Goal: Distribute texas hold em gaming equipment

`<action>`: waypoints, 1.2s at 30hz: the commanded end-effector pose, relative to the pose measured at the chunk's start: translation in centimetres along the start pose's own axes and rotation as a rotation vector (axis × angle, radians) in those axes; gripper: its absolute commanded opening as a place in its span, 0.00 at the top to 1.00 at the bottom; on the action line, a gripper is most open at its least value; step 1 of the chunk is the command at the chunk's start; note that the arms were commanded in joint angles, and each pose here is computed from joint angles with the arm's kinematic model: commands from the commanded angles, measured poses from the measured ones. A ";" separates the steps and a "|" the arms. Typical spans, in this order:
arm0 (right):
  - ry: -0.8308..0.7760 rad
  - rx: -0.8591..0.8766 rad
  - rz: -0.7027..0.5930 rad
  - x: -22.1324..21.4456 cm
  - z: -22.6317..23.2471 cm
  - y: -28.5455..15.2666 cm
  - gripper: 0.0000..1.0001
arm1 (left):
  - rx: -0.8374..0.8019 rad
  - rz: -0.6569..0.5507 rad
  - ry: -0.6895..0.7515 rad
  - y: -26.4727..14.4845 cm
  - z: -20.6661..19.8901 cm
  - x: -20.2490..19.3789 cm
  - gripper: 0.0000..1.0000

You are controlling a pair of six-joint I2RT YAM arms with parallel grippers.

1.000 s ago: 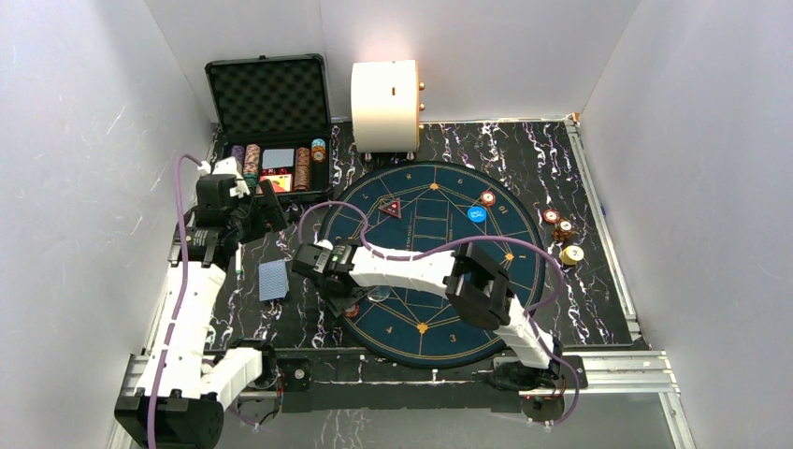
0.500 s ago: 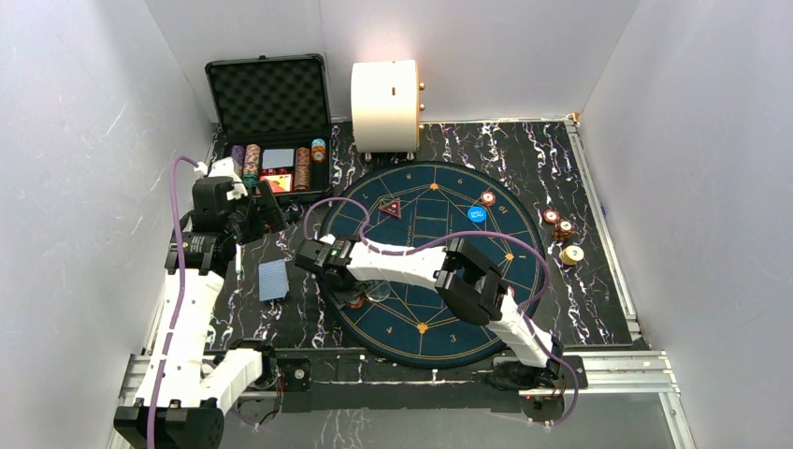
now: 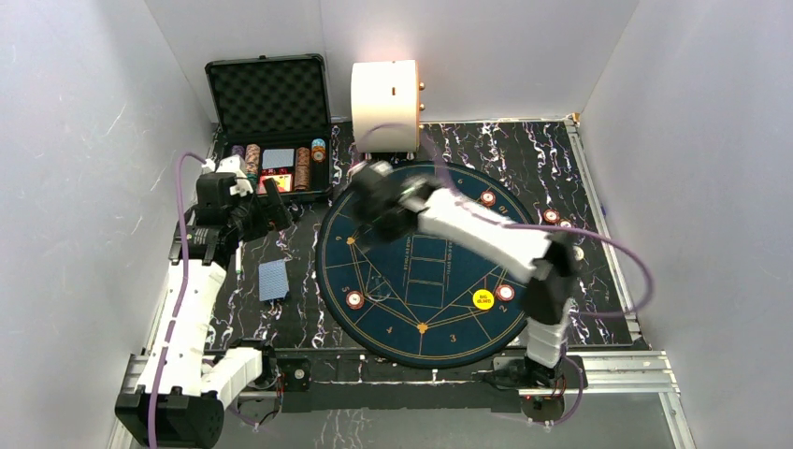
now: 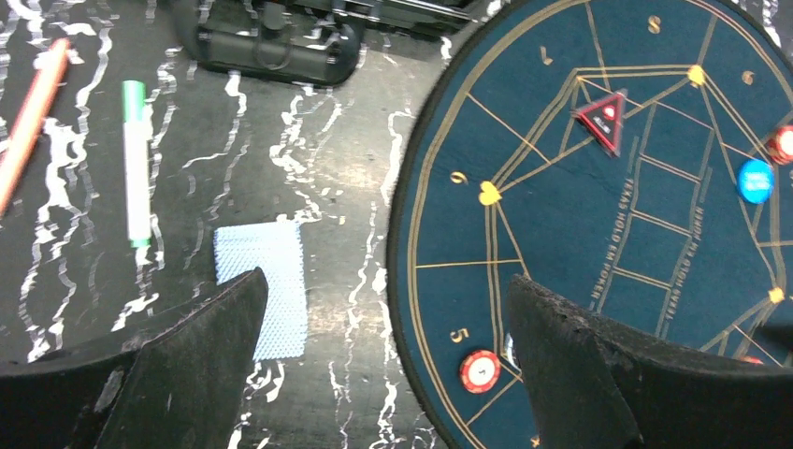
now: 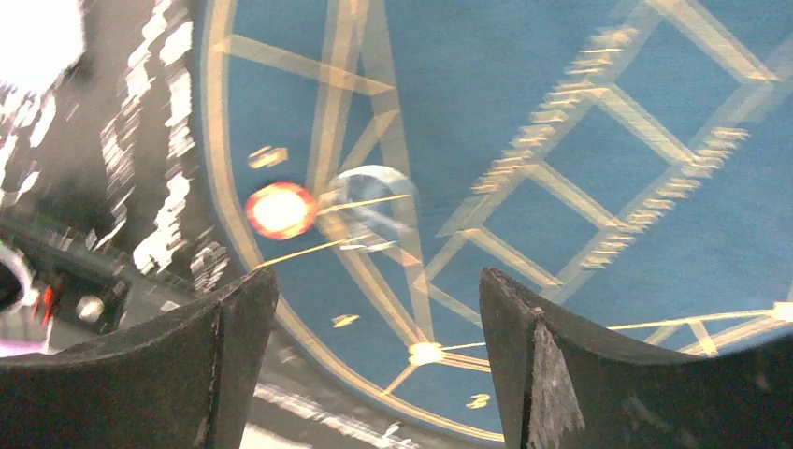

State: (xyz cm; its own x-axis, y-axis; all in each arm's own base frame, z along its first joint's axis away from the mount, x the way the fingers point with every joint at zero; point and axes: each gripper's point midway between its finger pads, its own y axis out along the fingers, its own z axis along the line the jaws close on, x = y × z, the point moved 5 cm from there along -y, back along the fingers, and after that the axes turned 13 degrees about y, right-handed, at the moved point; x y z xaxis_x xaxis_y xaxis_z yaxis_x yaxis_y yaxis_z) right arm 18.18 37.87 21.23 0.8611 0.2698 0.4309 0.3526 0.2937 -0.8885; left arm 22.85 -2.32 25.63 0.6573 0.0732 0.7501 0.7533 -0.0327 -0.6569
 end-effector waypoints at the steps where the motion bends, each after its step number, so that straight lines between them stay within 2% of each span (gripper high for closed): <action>1: 0.289 -0.193 -0.162 5.3 -16.9 -3.1 0.12 | -0.162 0.007 0.011 1.0 -2.1 0.6 0.02; 5: 0.495 -0.315 -0.246 6.2 -29.0 -3.8 0.10 | -0.331 0.048 0.045 2.0 -5.1 0.1 0.02; 8: 0.632 -0.403 -0.249 5.2 -36.2 -4.1 0.10 | -0.398 0.064 0.117 2.2 -7.4 0.0 0.02; 13: 0.795 -0.561 -0.160 1.0 -44.1 -4.1 0.10 | -0.450 0.082 0.219 2.3 -10.5 -0.5 0.02; 16: 0.852 -0.606 -0.172 -0.7 -46.8 -5.1 0.10 | -0.469 0.092 0.272 2.4 -12.0 -1.3 0.02; 20: 0.922 -0.585 -0.162 -1.8 -49.1 -4.6 0.06 | -0.464 0.093 0.343 2.4 -13.2 -2.3 0.02; 22: 0.936 -0.564 -0.129 -1.7 -49.3 -3.7 0.02 | -0.455 0.094 0.364 2.3 -13.5 -2.5 0.02; 36: 0.963 -0.511 -0.014 -2.5 -50.9 0.6 0.02 | -0.420 0.087 0.381 2.3 -13.2 -3.0 0.02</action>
State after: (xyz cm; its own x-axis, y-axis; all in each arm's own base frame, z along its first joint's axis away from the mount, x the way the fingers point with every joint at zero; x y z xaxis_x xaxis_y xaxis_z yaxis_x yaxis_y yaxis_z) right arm 33.18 -8.74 10.61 0.7171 -0.6336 0.2903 0.2282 -0.1801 -0.9568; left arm 22.96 -16.04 22.25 0.6451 -0.3080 0.6993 0.5634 -0.4265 -0.7076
